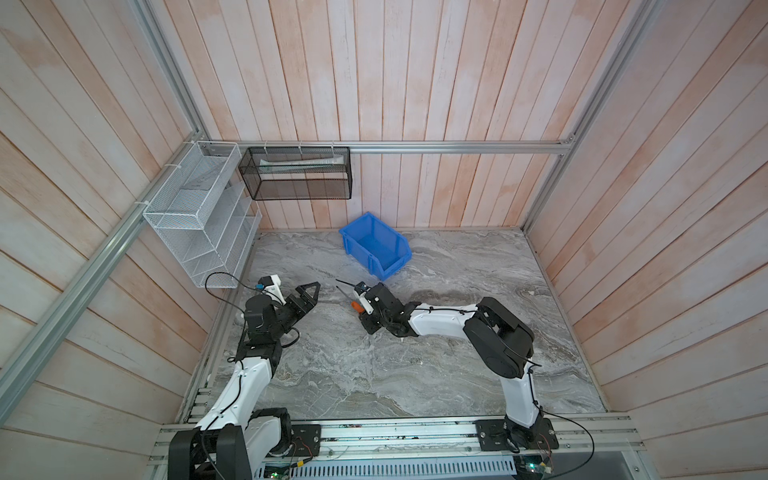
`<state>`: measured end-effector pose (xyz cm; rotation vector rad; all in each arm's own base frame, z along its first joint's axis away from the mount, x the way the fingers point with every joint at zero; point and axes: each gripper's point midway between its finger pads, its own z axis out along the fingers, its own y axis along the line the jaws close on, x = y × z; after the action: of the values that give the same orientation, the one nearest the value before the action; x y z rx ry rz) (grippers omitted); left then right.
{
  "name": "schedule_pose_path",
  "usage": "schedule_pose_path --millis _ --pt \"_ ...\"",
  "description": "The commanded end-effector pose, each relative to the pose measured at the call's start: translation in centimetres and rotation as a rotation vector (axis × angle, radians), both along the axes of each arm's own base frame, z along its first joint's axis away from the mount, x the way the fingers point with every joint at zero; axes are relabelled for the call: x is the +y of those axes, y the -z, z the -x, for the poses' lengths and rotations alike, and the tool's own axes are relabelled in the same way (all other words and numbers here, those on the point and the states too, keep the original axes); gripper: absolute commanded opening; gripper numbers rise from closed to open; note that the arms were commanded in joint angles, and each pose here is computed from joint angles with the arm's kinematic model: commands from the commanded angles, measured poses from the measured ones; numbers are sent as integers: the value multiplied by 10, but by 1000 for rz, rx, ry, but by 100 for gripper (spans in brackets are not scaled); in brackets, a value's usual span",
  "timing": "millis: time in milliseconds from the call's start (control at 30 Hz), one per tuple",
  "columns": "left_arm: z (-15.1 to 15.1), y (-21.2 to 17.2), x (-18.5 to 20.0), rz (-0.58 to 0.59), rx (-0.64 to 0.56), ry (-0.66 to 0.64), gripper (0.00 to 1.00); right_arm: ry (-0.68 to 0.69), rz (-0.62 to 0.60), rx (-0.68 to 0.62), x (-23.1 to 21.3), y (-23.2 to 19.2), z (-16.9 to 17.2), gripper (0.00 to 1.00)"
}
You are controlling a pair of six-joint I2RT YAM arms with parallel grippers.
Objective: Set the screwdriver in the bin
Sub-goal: 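Lift the screwdriver with the right gripper and carry it over the blue bin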
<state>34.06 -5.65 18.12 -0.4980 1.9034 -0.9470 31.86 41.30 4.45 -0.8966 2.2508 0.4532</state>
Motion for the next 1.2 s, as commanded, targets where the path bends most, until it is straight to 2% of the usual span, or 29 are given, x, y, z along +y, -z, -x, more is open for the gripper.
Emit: schedule_pose_path --millis 0,167,267,467,600,700,800,967,1167 --pt "-2 -11 0 -32 -35 4 100 -26 3 -66 -11 -21 -1 1" --pt "-4 -19 -10 -37 -56 36 100 -51 -6 -137 -24 -51 2 1" --pt "-4 -31 -23 -58 -97 67 100 -30 -52 -173 -33 -81 -4 1" --pt "-1 -59 -56 -94 -221 149 100 41 -244 -238 -59 -160 -30 1" --pt "-2 -65 -82 -131 -261 201 100 190 -371 -223 -91 -192 -72 1" --pt "-10 -68 -98 -148 -265 232 100 292 -411 -181 -105 -192 -104 1" --pt "-24 -74 -107 -161 -263 237 100 303 -417 -152 -95 -193 -129 1" --pt "-50 -68 -116 -211 -214 255 100 322 -425 -66 -81 -169 -163 1" --pt "-49 -59 -118 -155 -190 250 100 346 -511 77 -73 -143 -185 2"
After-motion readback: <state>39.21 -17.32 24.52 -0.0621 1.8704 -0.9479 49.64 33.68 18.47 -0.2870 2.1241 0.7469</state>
